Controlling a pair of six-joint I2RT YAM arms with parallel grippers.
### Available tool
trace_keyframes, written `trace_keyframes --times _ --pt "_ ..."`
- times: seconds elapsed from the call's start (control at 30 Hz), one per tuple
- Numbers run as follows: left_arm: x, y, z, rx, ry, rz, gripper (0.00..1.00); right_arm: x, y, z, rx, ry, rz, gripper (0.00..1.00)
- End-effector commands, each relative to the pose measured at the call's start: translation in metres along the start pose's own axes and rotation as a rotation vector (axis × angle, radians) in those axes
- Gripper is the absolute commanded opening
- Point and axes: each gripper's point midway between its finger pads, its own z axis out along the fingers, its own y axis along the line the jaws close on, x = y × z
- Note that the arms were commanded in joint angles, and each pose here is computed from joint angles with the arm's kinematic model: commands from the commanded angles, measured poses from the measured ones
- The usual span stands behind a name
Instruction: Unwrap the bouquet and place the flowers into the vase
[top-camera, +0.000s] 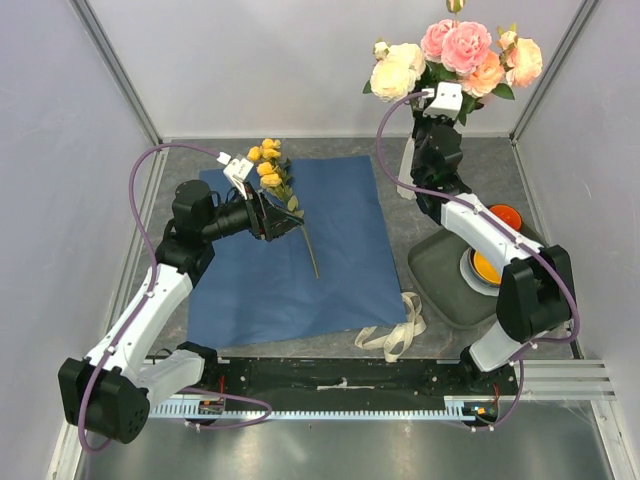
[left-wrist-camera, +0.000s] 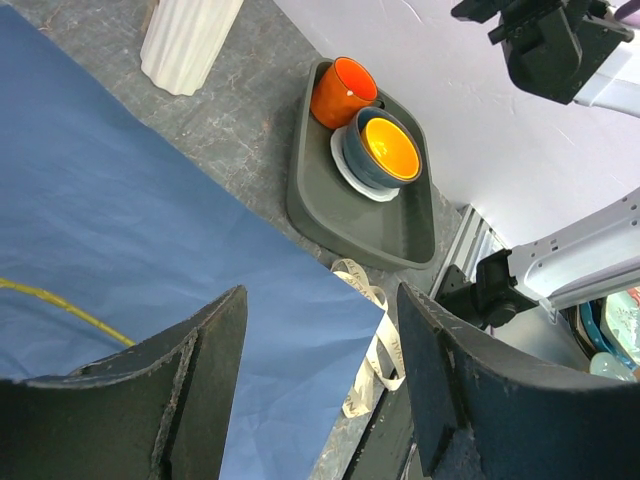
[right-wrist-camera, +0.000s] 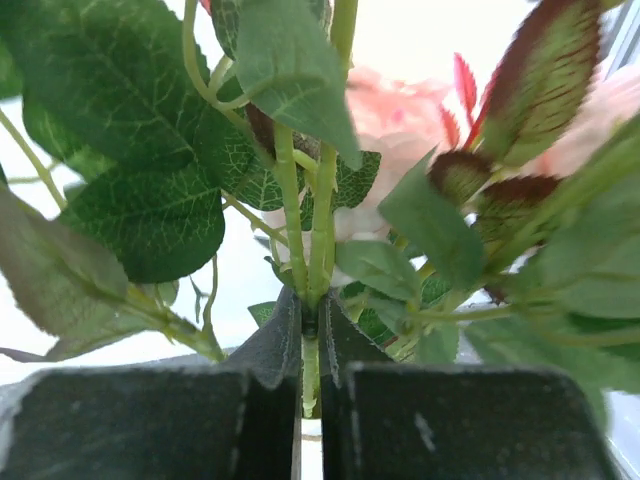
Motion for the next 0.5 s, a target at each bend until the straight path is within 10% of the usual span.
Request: trace_keyframes --times 0.0,0.23,0.47 --pt "-0.012 -0.009 0.0 0.038 -0.017 0.029 0.68 0.017 0.002 0.0 -0.014 0.029 -0.012 0.07" --pt "-0.011 -0.008 0.0 0.038 -0.015 0.023 0.68 0.017 0.004 -0.002 -0.035 0.12 -0.024 0.32" --pt "-0.009 -0.004 0.002 0.033 -0.008 0.004 0.7 0.01 -0.002 -0.026 -0.045 0.331 0.024 0.83"
